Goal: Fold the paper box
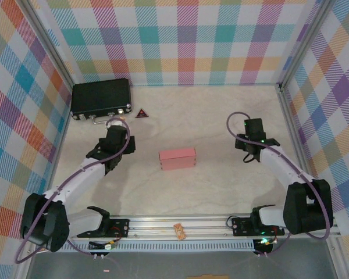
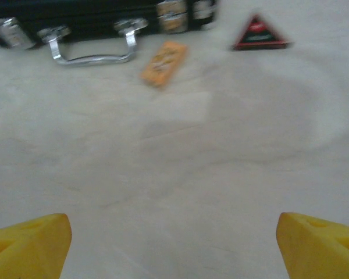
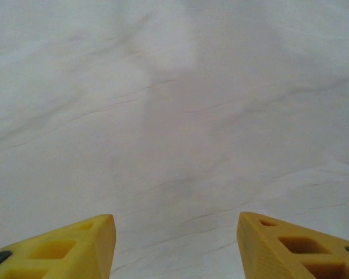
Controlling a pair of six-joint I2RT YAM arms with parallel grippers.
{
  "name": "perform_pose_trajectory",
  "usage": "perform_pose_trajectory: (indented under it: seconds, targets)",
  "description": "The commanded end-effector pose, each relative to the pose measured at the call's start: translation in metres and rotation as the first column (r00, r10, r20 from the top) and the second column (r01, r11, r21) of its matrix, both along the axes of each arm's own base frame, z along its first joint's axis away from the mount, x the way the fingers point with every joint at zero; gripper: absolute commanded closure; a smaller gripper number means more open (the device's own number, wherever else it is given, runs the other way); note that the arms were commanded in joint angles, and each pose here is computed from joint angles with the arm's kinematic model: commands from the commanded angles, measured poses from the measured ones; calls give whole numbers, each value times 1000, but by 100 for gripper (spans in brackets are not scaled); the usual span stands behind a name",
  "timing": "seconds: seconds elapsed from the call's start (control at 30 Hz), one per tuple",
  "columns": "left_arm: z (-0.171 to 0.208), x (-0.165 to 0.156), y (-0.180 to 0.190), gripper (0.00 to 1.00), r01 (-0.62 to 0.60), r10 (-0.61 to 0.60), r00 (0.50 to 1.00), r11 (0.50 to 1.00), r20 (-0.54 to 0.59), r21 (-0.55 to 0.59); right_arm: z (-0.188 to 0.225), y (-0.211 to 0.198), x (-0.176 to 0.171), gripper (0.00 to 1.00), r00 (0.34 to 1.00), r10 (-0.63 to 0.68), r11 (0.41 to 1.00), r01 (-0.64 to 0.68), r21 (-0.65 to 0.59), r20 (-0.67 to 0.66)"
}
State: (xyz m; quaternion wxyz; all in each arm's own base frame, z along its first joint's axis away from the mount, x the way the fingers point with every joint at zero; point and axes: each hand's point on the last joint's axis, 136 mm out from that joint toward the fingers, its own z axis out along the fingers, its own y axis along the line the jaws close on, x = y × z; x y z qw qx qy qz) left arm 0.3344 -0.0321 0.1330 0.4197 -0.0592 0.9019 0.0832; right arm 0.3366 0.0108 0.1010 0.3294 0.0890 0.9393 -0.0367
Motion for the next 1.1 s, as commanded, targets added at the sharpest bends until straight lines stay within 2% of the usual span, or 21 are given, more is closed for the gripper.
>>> perform_pose_trajectory:
  seconds: [0.0, 0.07, 0.27, 0.47, 0.6, 0.63, 0.77, 0.8, 0.83, 0.9, 0.97, 1.0, 1.03, 1.07]
  targets:
    - [-4, 19, 24, 6, -22, 15, 995, 997, 99, 69, 3, -13, 21, 39, 992, 4, 1000, -6, 17, 126]
    - [-15, 24, 27, 2, -2, -2, 993, 999, 121, 39, -3, -14, 26, 37, 988, 18, 997, -29, 69, 152]
    - [-40, 37, 33, 0, 40, -36, 989, 999, 144, -25, -8, -12, 37, 35, 965, 65, 991, -92, 93, 255]
    - [-38, 44, 17, 0, 159, -141, 972, 984, 186, -84, -15, -6, 47, 35, 955, 105, 982, -145, 124, 279]
    - [-27, 53, 8, 0, 231, -201, 931, 971, 304, -65, 1, 1, 50, 35, 895, 150, 971, -213, 106, 420]
    - [-25, 55, 9, 0, 231, -191, 926, 969, 325, -89, 6, 2, 51, 35, 876, 163, 970, -228, 91, 454]
    - [-49, 58, 6, 0, 263, -208, 899, 960, 386, -97, 8, 2, 51, 34, 860, 181, 968, -242, 69, 477]
    - [-42, 58, 8, 0, 255, -197, 894, 962, 402, -97, 9, 3, 52, 34, 838, 192, 967, -252, 50, 510]
    - [-48, 57, 12, 0, 224, -173, 922, 968, 347, -114, 3, 1, 50, 33, 825, 185, 969, -243, 39, 533]
    - [-48, 65, 22, 0, 163, -115, 928, 980, 354, -111, -4, -3, 55, 26, 805, 165, 975, -221, 31, 570]
    - [-50, 64, 26, 0, 140, -94, 939, 983, 330, -118, -9, -2, 59, 22, 843, 168, 974, -222, 45, 511]
    - [-48, 64, 26, 0, 140, -93, 933, 984, 346, -114, -7, -1, 60, 16, 833, 173, 974, -225, 36, 525]
    - [-49, 62, 27, 0, 132, -86, 936, 985, 341, -112, -7, -1, 59, 1, 833, 176, 973, -227, 35, 525]
    - [-49, 62, 28, 0, 129, -84, 935, 985, 346, -112, -8, -1, 59, 1, 836, 176, 973, -226, 35, 520]
